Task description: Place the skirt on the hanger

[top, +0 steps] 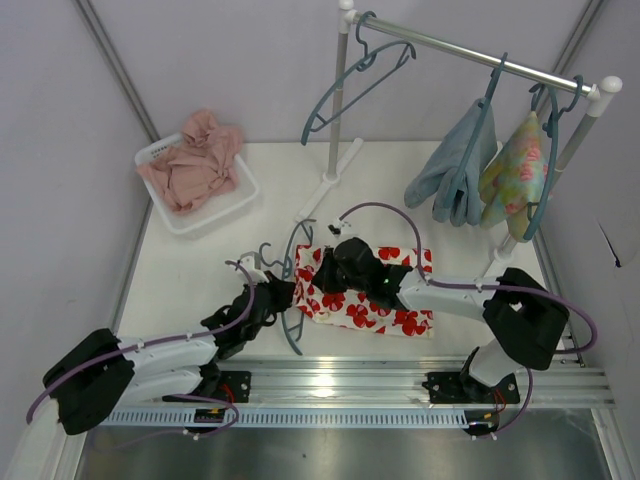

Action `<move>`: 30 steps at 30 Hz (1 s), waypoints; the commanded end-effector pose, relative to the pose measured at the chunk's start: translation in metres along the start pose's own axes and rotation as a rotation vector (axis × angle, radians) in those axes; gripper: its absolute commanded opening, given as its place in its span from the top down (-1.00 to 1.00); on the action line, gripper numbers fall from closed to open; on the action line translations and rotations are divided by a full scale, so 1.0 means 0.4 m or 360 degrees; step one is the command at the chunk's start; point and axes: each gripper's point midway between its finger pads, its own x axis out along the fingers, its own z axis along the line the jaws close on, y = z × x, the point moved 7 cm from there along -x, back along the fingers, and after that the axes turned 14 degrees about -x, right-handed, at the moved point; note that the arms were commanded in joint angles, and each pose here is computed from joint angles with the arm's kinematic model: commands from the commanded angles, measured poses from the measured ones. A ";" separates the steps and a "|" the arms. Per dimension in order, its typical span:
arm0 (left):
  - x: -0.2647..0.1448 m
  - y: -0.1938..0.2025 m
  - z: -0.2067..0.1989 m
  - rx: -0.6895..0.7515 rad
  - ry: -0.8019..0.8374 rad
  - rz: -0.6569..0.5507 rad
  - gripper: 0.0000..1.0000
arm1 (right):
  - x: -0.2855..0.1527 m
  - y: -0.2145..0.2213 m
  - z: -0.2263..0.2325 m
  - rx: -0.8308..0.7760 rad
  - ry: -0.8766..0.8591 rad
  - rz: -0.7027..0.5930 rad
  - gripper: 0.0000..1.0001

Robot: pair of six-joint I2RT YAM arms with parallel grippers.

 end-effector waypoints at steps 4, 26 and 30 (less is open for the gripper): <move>-0.006 -0.012 -0.020 -0.0010 0.0065 -0.0040 0.99 | 0.058 0.055 0.028 -0.0009 -0.0114 0.0070 1.00; -0.011 -0.013 -0.027 0.0073 0.0065 0.0005 1.00 | 0.147 0.022 0.086 -0.0054 -0.0212 0.0091 1.00; -0.010 -0.021 -0.036 0.0138 0.0070 0.0004 1.00 | 0.090 0.000 0.038 -0.0143 0.0007 0.0115 1.00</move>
